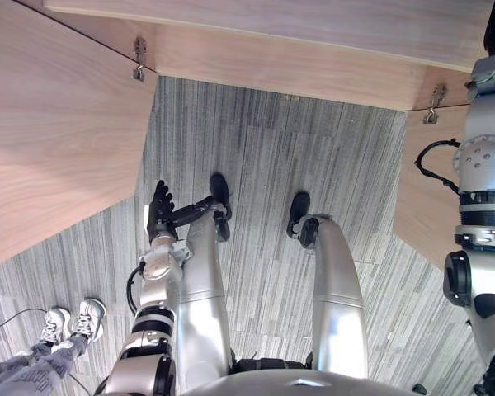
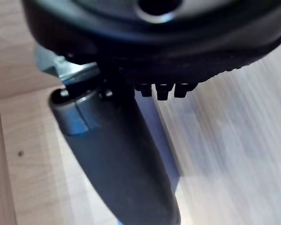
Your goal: Walk over to the cabinet, pick up the folder, carry it to the office cabinet, place the folder inside the office cabinet, then close the office cabinet door
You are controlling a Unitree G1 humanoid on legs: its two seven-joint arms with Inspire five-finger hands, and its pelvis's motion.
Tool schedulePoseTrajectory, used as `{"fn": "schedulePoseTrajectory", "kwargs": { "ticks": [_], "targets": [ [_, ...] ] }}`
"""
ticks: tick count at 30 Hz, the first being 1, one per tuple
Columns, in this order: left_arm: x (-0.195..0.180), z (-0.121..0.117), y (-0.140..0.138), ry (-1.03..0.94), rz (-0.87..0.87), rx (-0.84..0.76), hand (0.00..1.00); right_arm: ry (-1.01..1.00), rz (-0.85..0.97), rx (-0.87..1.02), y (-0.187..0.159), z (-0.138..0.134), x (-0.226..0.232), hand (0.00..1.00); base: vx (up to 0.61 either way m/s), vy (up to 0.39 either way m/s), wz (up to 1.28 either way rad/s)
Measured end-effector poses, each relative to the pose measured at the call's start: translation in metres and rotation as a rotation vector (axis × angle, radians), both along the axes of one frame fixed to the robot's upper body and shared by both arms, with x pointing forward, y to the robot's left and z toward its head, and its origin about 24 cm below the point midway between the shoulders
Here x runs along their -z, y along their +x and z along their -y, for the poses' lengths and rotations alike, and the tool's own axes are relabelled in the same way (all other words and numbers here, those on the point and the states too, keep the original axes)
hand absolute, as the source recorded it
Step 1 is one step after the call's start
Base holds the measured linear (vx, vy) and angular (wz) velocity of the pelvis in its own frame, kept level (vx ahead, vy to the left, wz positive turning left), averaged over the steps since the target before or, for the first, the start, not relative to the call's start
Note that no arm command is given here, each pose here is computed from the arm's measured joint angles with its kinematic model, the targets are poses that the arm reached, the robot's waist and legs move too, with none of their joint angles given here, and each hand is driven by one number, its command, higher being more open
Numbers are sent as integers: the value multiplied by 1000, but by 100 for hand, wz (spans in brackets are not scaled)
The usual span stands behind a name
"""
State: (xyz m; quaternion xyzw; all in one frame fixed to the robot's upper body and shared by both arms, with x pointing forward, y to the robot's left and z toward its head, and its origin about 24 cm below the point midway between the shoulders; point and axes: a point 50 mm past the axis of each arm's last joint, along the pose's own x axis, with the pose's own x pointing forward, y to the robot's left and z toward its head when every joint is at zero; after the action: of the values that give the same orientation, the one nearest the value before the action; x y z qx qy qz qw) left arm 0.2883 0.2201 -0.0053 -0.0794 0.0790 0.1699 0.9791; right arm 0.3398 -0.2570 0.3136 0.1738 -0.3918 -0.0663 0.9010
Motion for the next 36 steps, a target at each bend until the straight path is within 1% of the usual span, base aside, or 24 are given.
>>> {"fn": "schedulePoseTrajectory", "kwargs": {
  "ticks": [2, 4, 5, 7, 11, 15, 20, 26, 31, 36],
  "targets": [
    [-3, 1, 4, 10, 5, 25, 100, -111, -45, 13, 3, -7, 2, 100, -19, 52, -3],
    [-7, 4, 7, 10, 23, 43, 100, -285, -61, 78, 4, -14, 2, 100, -21, 54, -2],
    [-9, 6, 8, 12, 27, 50, 100, -324, -64, 86, 4, -15, 2, 100, -17, 50, -2],
    [-12, 10, 12, 15, 39, 78, 100, -480, -84, 160, 3, -19, 5, 100, -16, 56, -2],
    [-14, 15, 15, 15, 47, 99, 100, -607, -109, 223, 1, -22, 17, 100, -8, 48, 0],
    [-14, 16, 15, 12, 48, 104, 100, -692, -124, 240, -3, -25, 29, 100, -9, 56, -1],
    [-14, 17, 15, 11, 51, 124, 100, -888, -134, 287, -9, -26, 34, 100, -16, 47, 0],
    [-14, 17, 15, 14, 54, 144, 100, -939, -170, 216, -9, -27, 44, 100, -14, 45, 0],
    [-13, 18, 14, 18, 53, 181, 100, -848, -200, 4, -11, -24, 48, 100, -8, 47, 0],
    [-6, 19, 3, 22, 38, 212, 100, -821, -227, -114, -11, -24, 53, 100, 6, 50, -4]
  ]
}}
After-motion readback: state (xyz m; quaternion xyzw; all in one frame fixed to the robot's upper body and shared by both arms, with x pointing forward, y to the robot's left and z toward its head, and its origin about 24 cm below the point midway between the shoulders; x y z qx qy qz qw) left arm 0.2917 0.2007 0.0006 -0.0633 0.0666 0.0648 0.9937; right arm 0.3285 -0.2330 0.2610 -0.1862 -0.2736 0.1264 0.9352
